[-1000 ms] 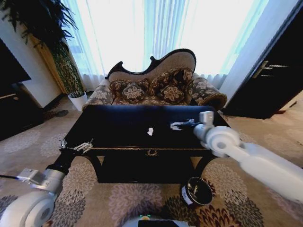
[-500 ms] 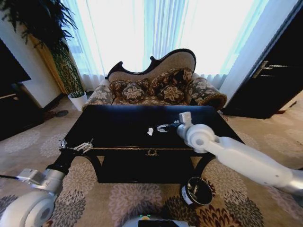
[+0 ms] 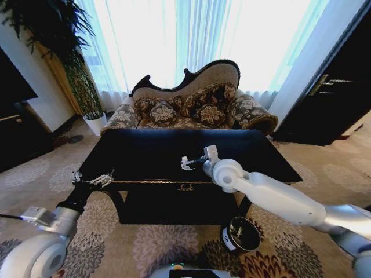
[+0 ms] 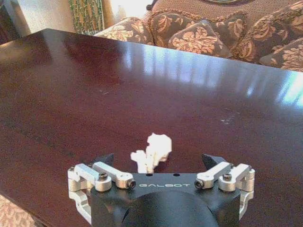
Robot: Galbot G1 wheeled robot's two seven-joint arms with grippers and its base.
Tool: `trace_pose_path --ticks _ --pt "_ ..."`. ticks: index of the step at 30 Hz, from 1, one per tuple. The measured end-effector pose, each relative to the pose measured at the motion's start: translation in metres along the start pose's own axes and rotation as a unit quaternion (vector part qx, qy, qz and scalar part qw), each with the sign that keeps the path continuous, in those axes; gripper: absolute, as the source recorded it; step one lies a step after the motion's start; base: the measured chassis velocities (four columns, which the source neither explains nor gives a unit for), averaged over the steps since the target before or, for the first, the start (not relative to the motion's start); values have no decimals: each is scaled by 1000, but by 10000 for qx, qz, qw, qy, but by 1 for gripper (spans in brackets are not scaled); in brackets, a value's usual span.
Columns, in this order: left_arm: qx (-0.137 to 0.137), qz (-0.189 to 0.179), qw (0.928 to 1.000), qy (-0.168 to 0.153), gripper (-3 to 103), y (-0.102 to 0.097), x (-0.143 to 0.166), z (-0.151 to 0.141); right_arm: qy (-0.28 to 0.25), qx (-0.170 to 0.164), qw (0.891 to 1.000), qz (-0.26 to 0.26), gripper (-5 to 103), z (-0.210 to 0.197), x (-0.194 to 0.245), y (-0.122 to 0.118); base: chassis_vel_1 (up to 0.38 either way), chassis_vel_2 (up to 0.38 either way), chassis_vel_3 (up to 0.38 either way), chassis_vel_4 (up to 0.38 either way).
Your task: Move to the front of the table and place the trash on the table into the trash bin.
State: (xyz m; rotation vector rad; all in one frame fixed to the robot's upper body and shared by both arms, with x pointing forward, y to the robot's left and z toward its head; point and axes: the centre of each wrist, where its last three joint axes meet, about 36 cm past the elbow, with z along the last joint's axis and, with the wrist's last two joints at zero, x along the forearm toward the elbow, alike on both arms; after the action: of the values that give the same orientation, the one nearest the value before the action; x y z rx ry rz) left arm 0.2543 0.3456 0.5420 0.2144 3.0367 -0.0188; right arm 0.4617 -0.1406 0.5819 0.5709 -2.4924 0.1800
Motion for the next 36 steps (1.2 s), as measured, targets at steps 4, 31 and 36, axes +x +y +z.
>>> trace_pose_path --ticks 4,31,36 --pt "0 0 10000 0 100 0 0 0 35 57 10000 -33 100 -2 -7 7 0 0 0 0" --pt "0 0 10000 0 100 0 0 0 32 41 10000 -72 36 -1 -17 9 0 0 0 0" --pt "0 0 10000 0 100 0 0 0 10 38 9999 -101 14 0 -13 10 0 0 0 0"
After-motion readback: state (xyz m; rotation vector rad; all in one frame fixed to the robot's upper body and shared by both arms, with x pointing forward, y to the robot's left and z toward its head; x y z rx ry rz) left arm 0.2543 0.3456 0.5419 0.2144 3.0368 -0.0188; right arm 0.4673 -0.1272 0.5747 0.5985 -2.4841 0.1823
